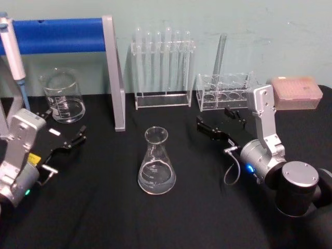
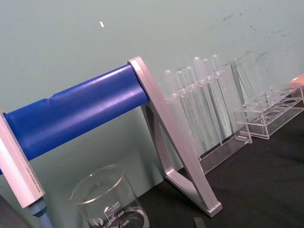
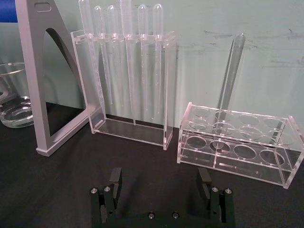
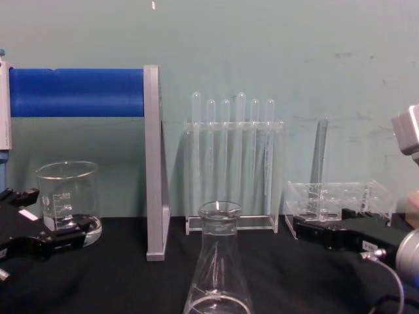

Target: Grasp the erlenmeyer flask with one hand, shake it three times, then place it back.

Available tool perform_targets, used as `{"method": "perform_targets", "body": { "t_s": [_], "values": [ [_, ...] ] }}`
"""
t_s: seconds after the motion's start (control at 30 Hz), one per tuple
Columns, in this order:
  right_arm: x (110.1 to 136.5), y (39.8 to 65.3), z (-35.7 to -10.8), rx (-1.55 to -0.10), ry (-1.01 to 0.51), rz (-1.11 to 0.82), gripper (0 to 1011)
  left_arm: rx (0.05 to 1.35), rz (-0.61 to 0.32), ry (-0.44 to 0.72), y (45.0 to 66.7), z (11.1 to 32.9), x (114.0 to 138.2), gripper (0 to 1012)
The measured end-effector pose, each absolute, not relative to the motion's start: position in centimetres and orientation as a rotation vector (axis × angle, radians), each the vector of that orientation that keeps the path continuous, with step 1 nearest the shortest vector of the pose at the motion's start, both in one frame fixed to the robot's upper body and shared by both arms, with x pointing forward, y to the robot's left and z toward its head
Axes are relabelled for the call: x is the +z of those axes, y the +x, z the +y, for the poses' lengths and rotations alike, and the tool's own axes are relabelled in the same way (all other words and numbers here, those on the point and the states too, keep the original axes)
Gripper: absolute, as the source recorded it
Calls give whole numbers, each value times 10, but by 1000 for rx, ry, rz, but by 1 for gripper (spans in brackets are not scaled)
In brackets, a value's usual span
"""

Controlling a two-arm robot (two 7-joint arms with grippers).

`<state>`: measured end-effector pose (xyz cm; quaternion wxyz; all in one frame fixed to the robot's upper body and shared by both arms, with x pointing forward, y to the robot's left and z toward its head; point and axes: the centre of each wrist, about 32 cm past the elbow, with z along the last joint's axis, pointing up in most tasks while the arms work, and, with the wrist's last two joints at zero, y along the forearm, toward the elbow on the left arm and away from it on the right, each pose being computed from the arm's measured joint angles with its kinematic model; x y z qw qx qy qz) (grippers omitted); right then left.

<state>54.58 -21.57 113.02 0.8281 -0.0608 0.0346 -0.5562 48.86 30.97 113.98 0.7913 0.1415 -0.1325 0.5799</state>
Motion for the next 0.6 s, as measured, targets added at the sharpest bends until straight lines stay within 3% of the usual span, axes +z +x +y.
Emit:
{"method": "perform_targets", "body": {
  "t_s": [0.6],
  "values": [
    [1130, 546, -216, -1185, -127, 72, 1003, 1248, -285, 305, 489, 310, 1140, 1001]
  ]
}}
